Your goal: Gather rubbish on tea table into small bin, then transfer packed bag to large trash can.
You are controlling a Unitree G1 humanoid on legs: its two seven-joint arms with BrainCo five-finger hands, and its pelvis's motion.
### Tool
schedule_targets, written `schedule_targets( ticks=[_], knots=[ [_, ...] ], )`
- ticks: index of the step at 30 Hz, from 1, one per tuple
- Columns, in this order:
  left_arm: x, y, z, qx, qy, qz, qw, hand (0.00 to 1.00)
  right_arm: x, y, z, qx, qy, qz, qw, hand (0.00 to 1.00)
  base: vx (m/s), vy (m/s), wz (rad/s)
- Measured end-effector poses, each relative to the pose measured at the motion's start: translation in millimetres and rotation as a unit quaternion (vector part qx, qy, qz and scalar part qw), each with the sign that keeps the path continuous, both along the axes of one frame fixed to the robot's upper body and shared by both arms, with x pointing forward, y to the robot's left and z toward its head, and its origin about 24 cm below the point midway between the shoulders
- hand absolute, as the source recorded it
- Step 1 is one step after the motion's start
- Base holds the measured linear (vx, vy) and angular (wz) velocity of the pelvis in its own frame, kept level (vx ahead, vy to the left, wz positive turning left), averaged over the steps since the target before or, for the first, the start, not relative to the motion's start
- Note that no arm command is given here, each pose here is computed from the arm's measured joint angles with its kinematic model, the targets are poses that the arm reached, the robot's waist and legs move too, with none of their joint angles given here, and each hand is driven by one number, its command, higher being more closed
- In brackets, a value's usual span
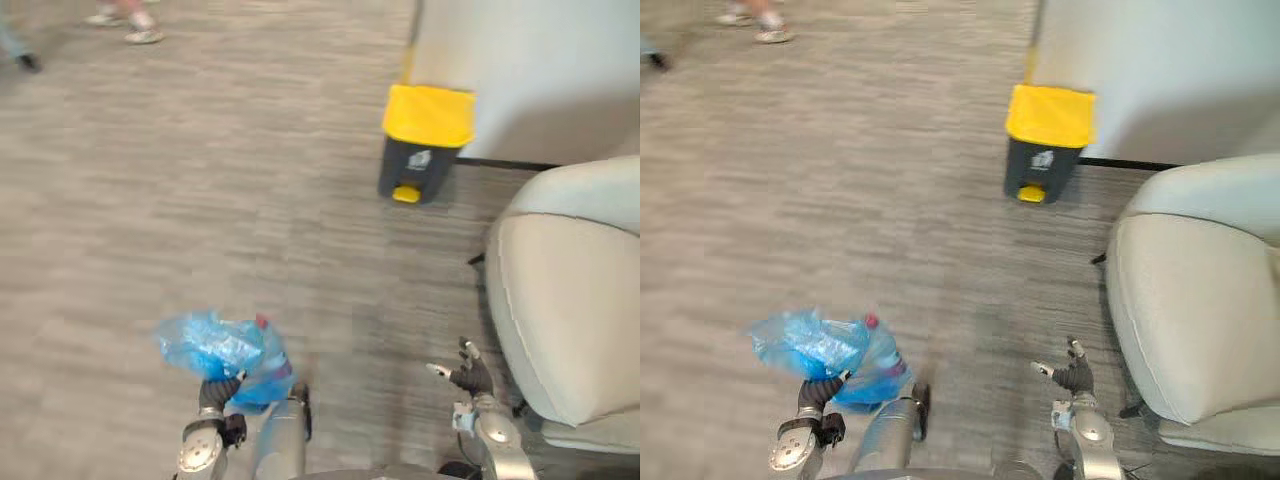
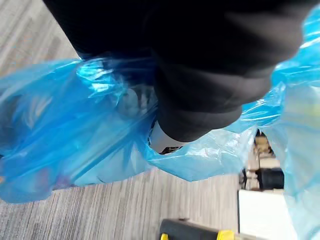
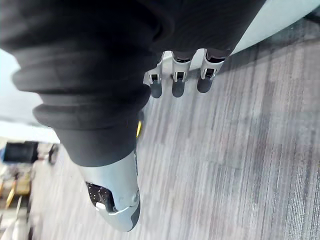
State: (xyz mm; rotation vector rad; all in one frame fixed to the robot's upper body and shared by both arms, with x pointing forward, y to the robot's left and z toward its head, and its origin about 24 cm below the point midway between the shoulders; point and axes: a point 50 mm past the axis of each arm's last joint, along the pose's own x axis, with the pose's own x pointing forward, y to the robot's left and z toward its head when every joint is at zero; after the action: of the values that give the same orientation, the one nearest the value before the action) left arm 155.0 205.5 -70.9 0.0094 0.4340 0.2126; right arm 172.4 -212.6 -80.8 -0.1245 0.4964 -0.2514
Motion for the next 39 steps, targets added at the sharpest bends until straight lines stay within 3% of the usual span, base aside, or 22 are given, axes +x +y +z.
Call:
schedule_targets(
  ticks=[5, 10, 17, 21, 27, 35, 39],
  knots=[
    [11, 7, 8, 0.021, -0.018, -0.005, 1.0, 1.0, 6, 11, 1, 0.003, -0.004, 0.025, 1.0, 0.0, 0.47, 0.118, -0.46],
    [15, 17, 9, 0.035, -0.018, 0.006, 0.999, 1.0, 1, 1, -6, -0.021, 0.024, 0.026, 0.999, 0.0, 0.54, -0.068, 0.23],
    [6, -12, -2, -0.017, -0.003, 0.015, 1.0, 1.0, 2, -7, 5, -0.039, 0.006, 0.025, 0.999, 0.0, 0.6, -0.136, -0.14],
    [3, -11, -3, -0.015, 0.0, 0.009, 1.0, 1.0, 10, -9, 10, -0.045, -0.008, 0.024, 0.999, 0.0, 0.5, 0.04, -0.47],
    [8, -6, 1, -0.002, -0.008, 0.009, 1.0, 1.0, -4, -24, -8, -0.047, 0.048, -0.008, 0.998, 0.0, 0.66, 0.213, -0.24],
    [15, -1, 7, 0.02, -0.018, 0.002, 1.0, 1.0, -4, -1, -7, -0.022, 0.033, 0.006, 0.999, 0.0, 0.52, 0.066, 0.12],
    [17, 0, 5, 0.019, -0.014, 0.007, 1.0, 1.0, -22, -11, -16, -0.026, 0.063, -0.013, 0.998, 0.0, 0.38, -0.13, 0.63]
  ],
)
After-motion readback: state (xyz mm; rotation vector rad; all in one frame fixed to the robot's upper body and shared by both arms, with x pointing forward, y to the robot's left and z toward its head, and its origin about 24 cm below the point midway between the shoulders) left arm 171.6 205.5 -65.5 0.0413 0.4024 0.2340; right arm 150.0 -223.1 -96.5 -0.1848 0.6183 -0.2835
